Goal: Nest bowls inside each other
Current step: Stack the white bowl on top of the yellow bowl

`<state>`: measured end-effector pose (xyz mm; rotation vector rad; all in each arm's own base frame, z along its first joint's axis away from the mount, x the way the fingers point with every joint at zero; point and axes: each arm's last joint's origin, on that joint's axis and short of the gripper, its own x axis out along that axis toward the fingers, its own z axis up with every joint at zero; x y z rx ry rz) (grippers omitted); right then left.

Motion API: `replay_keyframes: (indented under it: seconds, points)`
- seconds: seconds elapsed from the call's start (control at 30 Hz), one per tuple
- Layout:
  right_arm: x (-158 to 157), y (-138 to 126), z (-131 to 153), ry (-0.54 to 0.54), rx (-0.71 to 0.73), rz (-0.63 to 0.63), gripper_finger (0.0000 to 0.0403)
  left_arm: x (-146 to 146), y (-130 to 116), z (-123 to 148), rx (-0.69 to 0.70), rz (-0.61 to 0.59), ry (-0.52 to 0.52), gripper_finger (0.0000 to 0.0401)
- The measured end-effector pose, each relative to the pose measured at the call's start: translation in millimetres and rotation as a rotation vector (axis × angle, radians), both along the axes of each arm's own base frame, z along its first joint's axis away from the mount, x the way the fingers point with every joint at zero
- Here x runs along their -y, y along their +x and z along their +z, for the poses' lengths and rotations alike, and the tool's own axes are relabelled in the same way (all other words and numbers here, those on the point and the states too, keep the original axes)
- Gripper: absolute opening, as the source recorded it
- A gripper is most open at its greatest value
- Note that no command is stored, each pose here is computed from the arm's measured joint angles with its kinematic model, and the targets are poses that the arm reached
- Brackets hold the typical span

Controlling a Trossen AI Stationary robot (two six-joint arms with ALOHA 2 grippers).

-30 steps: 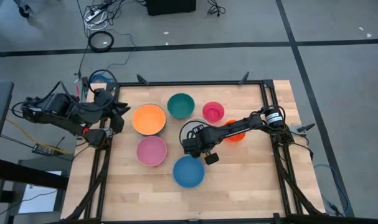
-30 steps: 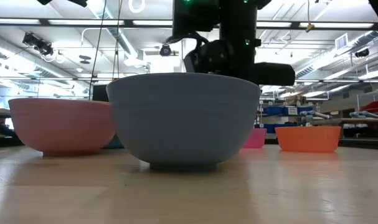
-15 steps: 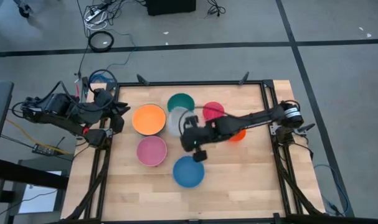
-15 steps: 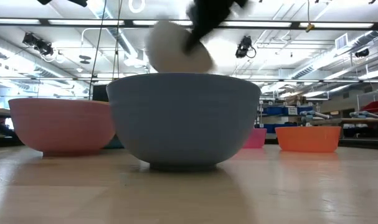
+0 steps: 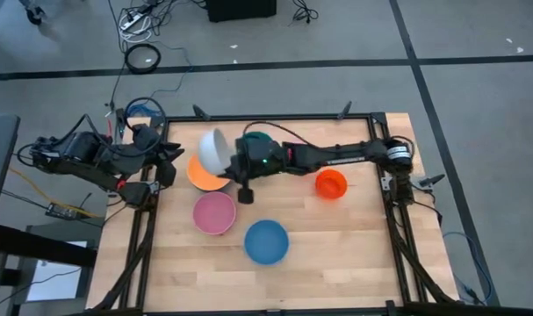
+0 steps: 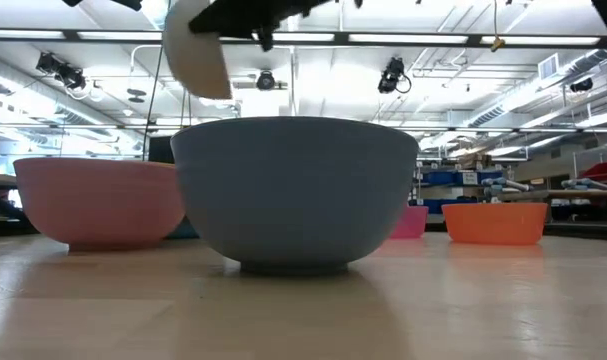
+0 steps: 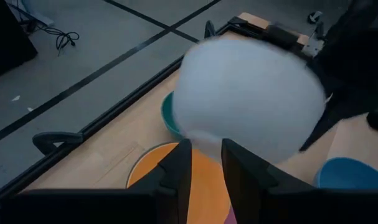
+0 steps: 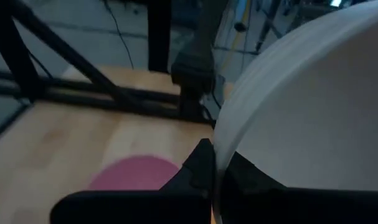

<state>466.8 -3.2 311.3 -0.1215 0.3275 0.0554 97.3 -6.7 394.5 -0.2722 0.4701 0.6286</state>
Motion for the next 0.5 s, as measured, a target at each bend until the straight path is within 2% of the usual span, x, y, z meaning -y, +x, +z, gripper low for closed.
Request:
replay_keyframes:
  seconds: [0.2, 0.5]
  points:
    - [8.5, 16.7, -23.2, 0.053, 0.031, 0.004, 0.0, 0.0, 0.2, 0.4, 0.004, -0.002, 0.001, 0.0097]
    - [16.0, 25.7, -55.1, 0.048, -0.067, -0.047, 0.0, 0.3, 1.1, 1.3, 0.015, -0.004, 0.0, 0.0097]
